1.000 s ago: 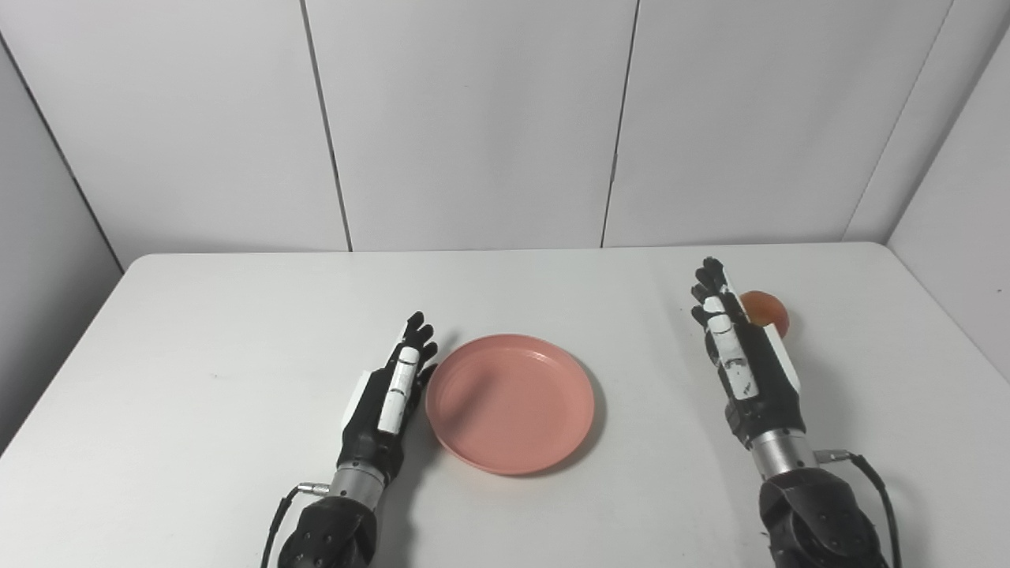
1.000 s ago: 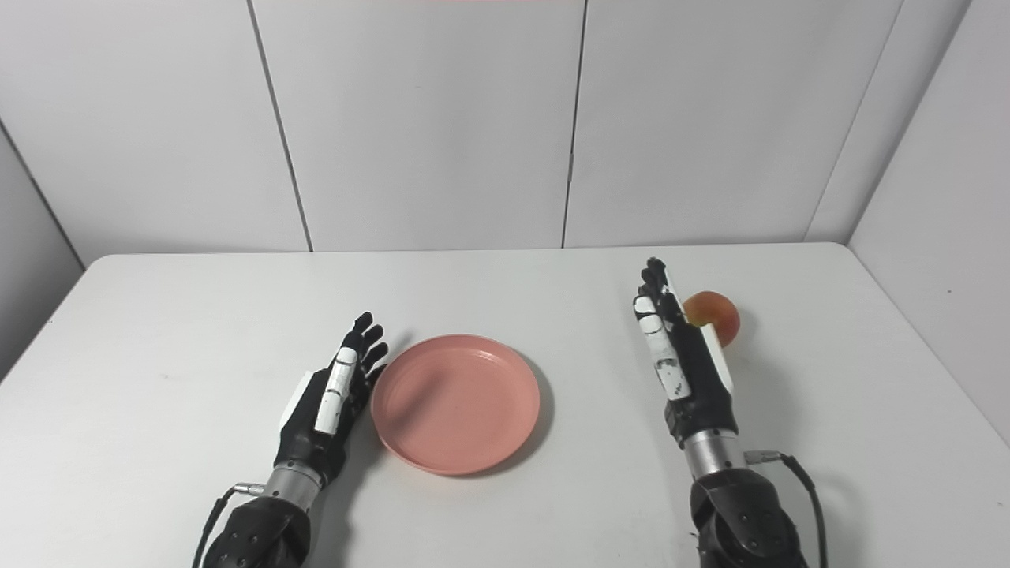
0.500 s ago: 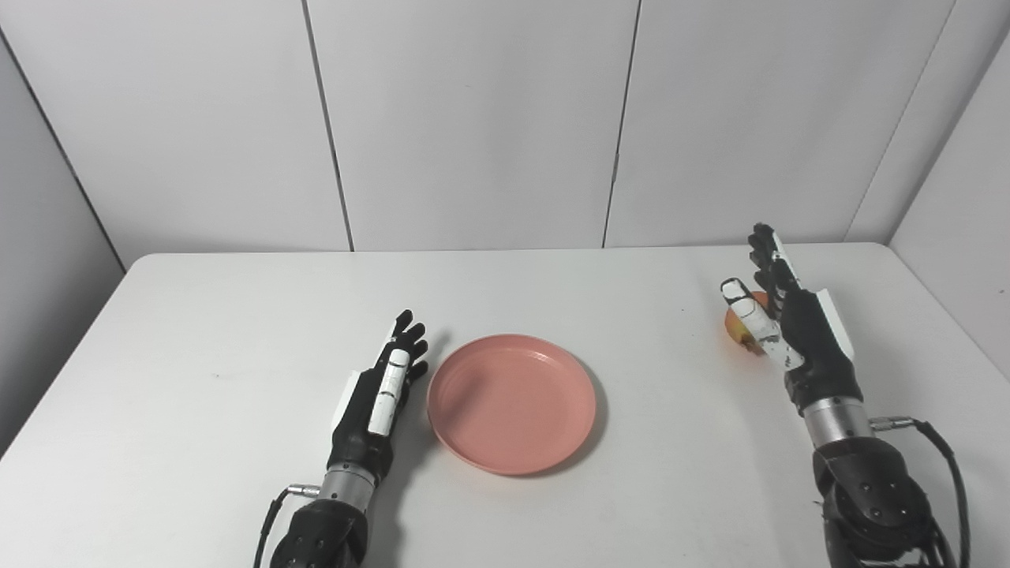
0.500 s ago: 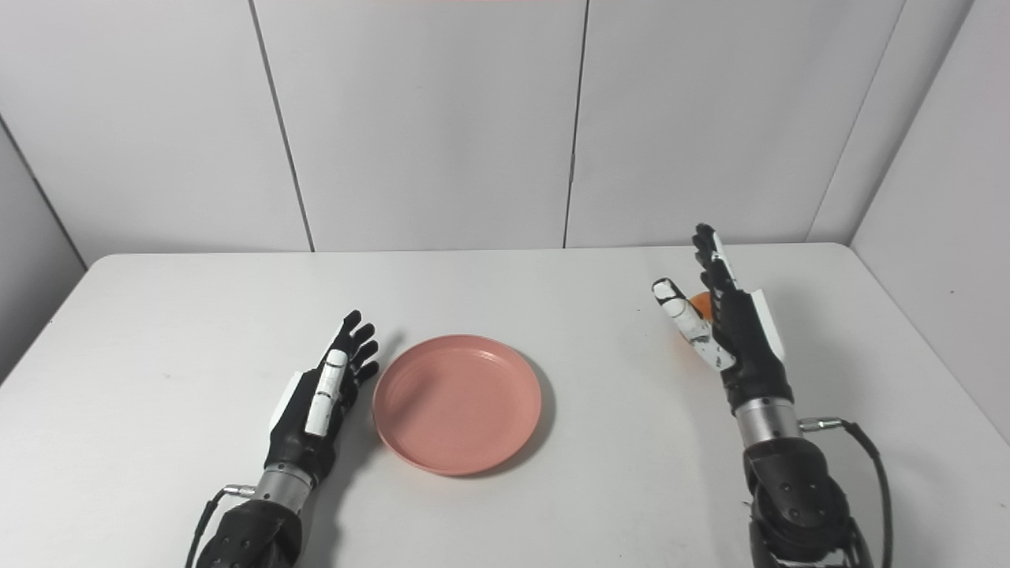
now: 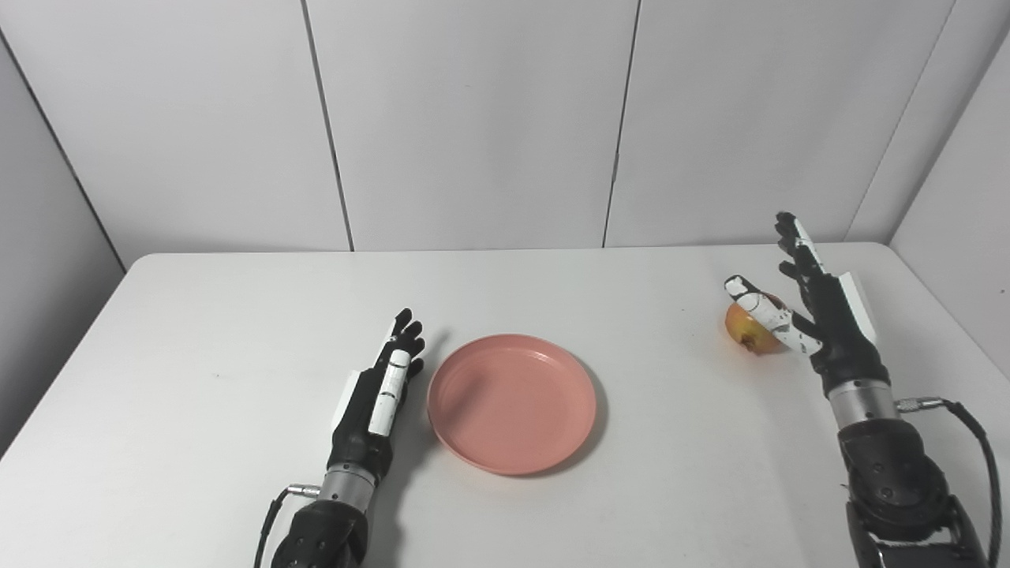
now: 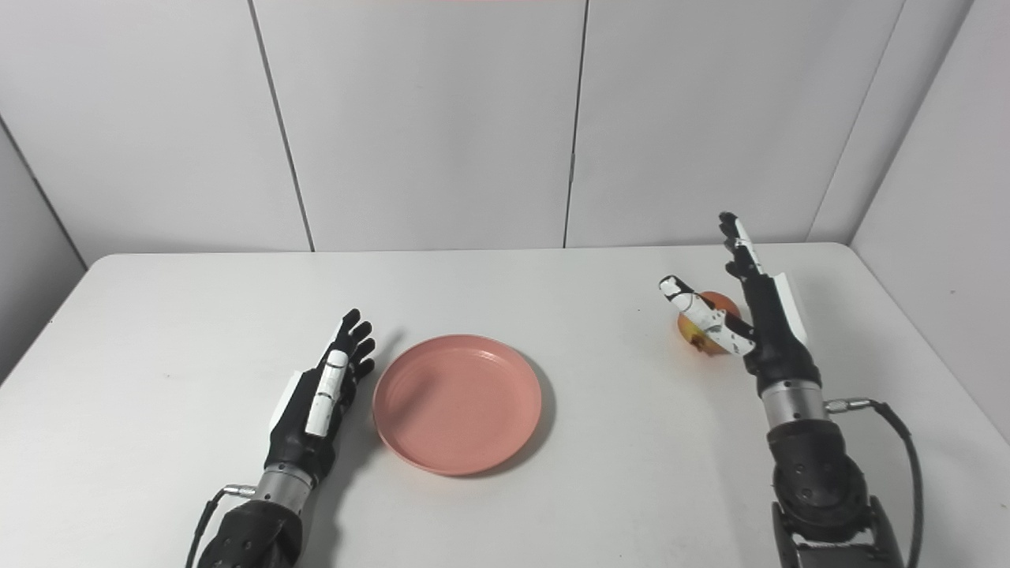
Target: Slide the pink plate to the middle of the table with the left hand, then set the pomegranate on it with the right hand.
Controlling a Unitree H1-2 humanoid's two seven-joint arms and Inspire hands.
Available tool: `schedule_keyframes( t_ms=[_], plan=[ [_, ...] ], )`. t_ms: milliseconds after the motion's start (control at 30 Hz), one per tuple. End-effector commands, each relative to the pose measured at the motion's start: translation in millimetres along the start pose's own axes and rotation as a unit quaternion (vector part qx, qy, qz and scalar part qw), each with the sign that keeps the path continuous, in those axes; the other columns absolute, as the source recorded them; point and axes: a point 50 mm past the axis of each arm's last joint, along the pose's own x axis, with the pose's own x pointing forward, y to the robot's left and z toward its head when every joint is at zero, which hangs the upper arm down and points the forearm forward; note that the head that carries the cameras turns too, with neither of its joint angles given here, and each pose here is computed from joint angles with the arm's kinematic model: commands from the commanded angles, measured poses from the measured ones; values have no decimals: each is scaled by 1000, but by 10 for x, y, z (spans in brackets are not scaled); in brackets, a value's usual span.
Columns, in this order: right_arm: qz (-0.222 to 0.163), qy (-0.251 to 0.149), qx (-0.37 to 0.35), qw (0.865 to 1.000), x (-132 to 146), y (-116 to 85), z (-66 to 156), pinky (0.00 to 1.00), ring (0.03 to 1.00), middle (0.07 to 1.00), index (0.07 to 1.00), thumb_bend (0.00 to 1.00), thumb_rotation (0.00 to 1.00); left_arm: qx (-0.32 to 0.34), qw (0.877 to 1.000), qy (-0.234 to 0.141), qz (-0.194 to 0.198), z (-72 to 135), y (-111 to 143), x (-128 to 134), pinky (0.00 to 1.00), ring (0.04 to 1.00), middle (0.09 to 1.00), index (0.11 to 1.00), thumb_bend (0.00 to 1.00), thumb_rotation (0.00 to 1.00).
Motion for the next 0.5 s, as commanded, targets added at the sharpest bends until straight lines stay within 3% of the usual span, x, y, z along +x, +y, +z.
schedule_keyframes(
  t_ms=[0, 267, 467],
  plan=[
    [-24, -19, -40, 999, 205, -168, 149, 928, 961, 964, 968, 765, 671, -6, 999, -42, -12, 197, -47, 179, 972, 980, 986, 987, 594, 1000],
    [-20, 21, -80, 996, 329, -227, 3, 914, 960, 965, 958, 815, 558, -10, 999, -38, -15, 200, -67, 272, 966, 985, 993, 994, 565, 1000],
    [-23, 39, -109, 993, 422, -221, -112, 827, 919, 955, 945, 859, 468, -12, 999, -39, -17, 196, -45, 280, 973, 990, 998, 999, 567, 1000]
  ],
)
